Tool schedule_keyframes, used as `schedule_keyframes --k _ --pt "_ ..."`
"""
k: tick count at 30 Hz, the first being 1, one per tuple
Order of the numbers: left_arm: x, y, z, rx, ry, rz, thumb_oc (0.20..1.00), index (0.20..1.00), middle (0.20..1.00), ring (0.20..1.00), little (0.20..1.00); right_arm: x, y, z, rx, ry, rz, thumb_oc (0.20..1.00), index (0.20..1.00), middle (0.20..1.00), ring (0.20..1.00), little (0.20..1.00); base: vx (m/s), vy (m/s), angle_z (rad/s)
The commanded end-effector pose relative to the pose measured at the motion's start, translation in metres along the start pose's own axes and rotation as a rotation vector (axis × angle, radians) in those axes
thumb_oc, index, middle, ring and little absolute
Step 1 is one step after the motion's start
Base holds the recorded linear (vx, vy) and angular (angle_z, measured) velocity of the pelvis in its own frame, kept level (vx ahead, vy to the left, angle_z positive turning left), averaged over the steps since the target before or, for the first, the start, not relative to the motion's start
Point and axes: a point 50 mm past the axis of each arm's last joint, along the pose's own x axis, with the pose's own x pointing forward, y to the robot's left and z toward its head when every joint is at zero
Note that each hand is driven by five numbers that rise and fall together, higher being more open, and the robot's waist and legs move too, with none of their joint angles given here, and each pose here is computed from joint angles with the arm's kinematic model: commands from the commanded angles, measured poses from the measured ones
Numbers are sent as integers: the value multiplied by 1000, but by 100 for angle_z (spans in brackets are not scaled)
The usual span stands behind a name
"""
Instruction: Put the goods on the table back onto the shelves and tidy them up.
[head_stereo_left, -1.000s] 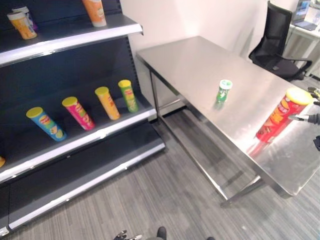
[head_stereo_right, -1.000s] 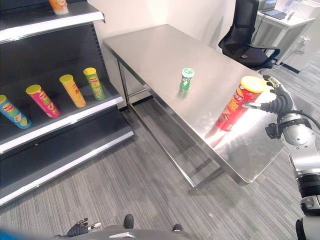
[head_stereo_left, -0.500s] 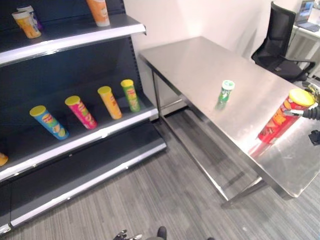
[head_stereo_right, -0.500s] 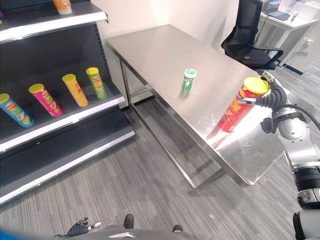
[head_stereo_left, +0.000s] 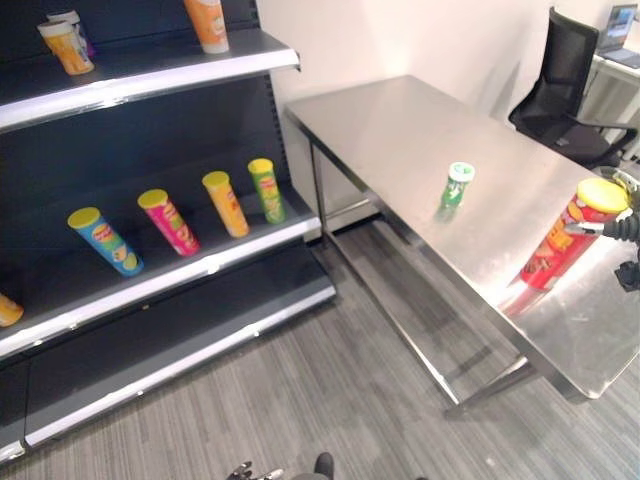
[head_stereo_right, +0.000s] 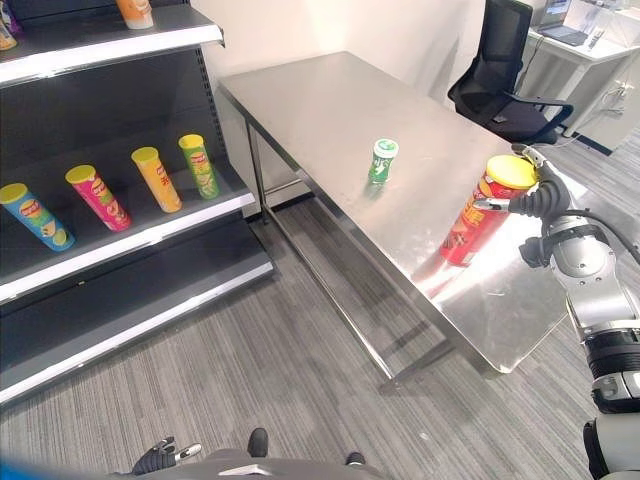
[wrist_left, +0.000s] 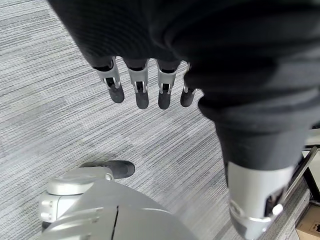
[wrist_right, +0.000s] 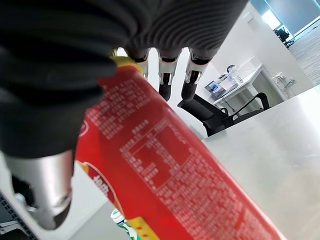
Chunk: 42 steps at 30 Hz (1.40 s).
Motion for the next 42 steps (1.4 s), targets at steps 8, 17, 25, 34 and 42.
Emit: schedule_keyframes --k 8,17,25,34,42 --pt "4 3 16 22 -44 11 1000 1000 1000 1000 1000 13 -26 30 -119 -97 -26 200 200 200 200 200 0 0 0" --pt "5 4 19 28 -51 22 1000 1000 1000 1000 1000 6 -38 41 -126 -166 -103 200 200 200 200 200 0 0 0" --pt "5 12 30 8 -96 46 1000 1000 1000 1000 1000 -33 -55 112 -19 -571 -299 200 200 200 200 200 -29 -94 -1" --pt "3 6 39 -105 -157 27 1000 1000 1000 1000 1000 -41 -49 141 -30 -720 -261 200 200 200 200 200 -140 -121 29" --pt "3 6 34 -195 -151 60 1000 1000 1000 1000 1000 -44 -52 135 -103 -679 -280 200 200 200 200 200 -65 153 75"
